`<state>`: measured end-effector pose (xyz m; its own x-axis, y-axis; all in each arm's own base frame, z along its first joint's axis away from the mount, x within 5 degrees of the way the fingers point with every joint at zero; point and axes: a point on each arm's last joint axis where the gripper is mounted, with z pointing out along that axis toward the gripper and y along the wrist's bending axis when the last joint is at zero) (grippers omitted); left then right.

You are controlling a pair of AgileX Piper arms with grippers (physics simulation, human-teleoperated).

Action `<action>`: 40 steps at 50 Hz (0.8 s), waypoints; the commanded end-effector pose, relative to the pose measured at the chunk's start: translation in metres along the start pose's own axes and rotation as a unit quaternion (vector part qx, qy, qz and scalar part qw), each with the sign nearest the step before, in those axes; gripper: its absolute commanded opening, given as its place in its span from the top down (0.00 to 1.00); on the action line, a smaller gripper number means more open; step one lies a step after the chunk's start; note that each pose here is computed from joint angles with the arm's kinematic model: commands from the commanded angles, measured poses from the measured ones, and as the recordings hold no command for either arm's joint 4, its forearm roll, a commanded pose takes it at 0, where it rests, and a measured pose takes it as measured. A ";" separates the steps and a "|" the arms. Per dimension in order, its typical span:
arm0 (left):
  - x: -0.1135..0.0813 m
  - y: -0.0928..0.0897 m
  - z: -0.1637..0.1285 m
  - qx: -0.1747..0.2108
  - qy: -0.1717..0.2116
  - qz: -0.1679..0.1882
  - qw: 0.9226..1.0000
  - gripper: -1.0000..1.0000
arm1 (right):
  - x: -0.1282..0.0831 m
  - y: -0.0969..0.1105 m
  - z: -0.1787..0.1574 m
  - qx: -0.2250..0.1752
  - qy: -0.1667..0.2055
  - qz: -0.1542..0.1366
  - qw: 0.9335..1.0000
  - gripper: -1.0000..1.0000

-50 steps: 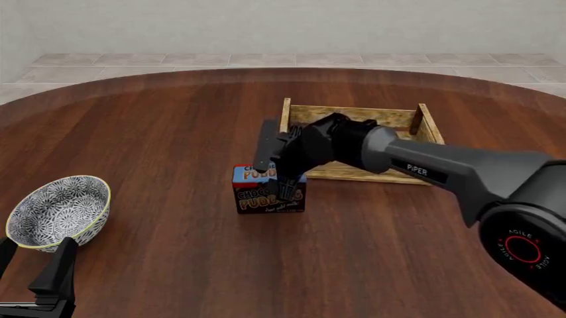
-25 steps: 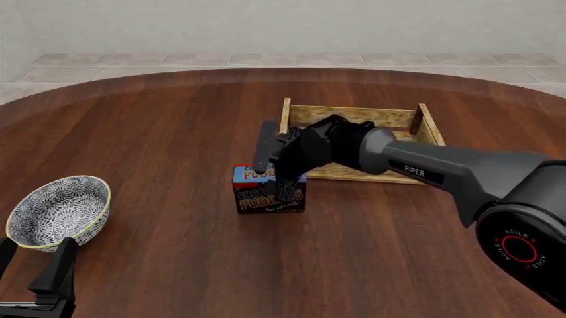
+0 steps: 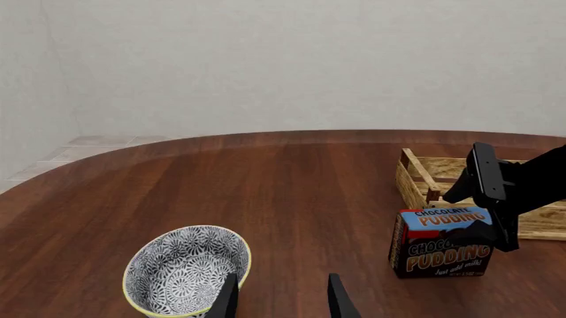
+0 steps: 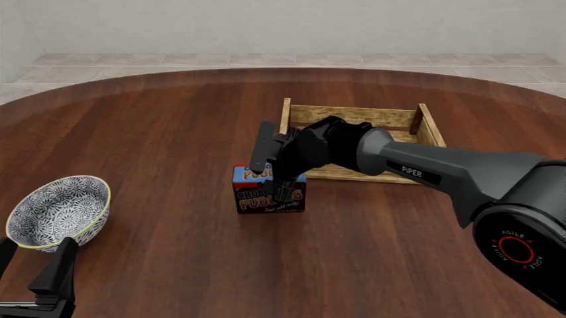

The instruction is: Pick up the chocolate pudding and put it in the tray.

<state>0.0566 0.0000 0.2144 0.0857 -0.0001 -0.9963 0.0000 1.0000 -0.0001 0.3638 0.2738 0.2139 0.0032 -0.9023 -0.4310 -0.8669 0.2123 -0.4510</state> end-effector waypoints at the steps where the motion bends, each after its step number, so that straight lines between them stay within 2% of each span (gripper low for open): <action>1: 0.000 0.000 0.000 0.000 0.000 0.000 1.000 0.00 | 0.000 0.000 0.002 0.001 0.000 0.002 1.000 0.00; 40: 0.000 0.000 0.000 0.000 0.000 0.000 1.000 0.00 | 0.002 0.004 0.013 -0.004 0.003 0.015 1.000 0.00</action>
<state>0.0566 0.0000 0.2144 0.0857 -0.0001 -0.9963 0.0000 1.0000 -0.0001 0.3668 0.2771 0.2082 -0.0129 -0.8968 -0.4422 -0.8648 0.2320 -0.4453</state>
